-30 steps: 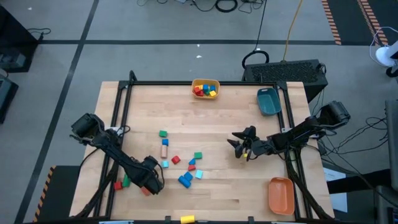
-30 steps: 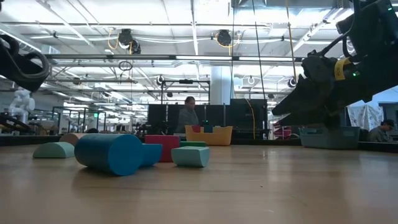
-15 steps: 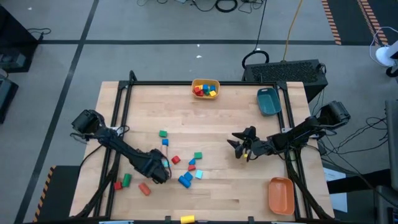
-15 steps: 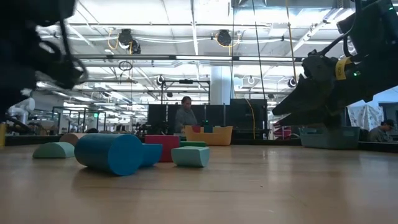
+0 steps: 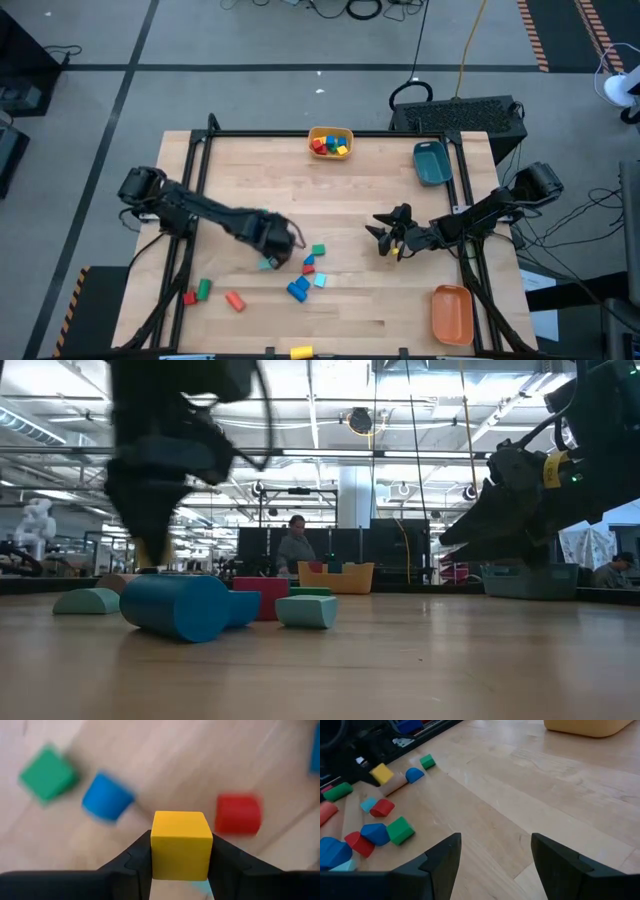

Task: Sort blocks by size
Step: Put the yellow square block into the yellow bin

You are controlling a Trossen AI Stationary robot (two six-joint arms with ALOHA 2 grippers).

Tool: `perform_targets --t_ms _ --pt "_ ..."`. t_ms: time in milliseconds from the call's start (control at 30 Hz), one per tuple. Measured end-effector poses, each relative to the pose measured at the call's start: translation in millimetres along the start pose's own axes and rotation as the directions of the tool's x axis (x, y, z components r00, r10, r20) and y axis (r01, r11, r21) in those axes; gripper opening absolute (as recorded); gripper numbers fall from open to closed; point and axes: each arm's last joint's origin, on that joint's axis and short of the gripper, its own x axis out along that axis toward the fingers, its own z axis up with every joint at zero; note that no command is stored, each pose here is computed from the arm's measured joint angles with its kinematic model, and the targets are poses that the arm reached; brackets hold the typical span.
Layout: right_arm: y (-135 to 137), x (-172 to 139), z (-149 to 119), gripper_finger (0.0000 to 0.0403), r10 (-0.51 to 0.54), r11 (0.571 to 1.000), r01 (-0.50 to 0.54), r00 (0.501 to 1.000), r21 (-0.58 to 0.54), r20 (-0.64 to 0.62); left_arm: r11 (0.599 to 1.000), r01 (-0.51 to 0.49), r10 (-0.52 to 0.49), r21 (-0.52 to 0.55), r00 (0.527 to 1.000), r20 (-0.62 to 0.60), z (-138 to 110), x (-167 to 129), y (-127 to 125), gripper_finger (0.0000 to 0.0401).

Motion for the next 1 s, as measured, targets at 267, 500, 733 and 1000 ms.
perform_targets --t_ms 267,500,733,1000 --pt "0 0 0 0.0228 -0.001 1.000 0.001 1.000 0.006 -0.001 0.994 0.097 -0.105 0.056 0.982 0.157 53 4 21 0.0142" --pt "0 0 0 0.0228 -0.001 1.000 0.001 1.000 0.010 -0.001 0.986 0.134 -0.159 0.099 0.936 0.315 93 2 42 0.0142" --pt "-1 1 1 0.0228 -0.008 1.000 0.008 1.000 0.019 0.003 0.982 0.135 -0.182 0.134 0.869 0.461 124 -3 64 0.0142" --pt "-5 5 5 0.0228 -0.036 0.998 0.035 0.999 0.049 0.015 0.984 0.083 -0.167 0.160 0.757 0.631 159 -11 101 0.0142"
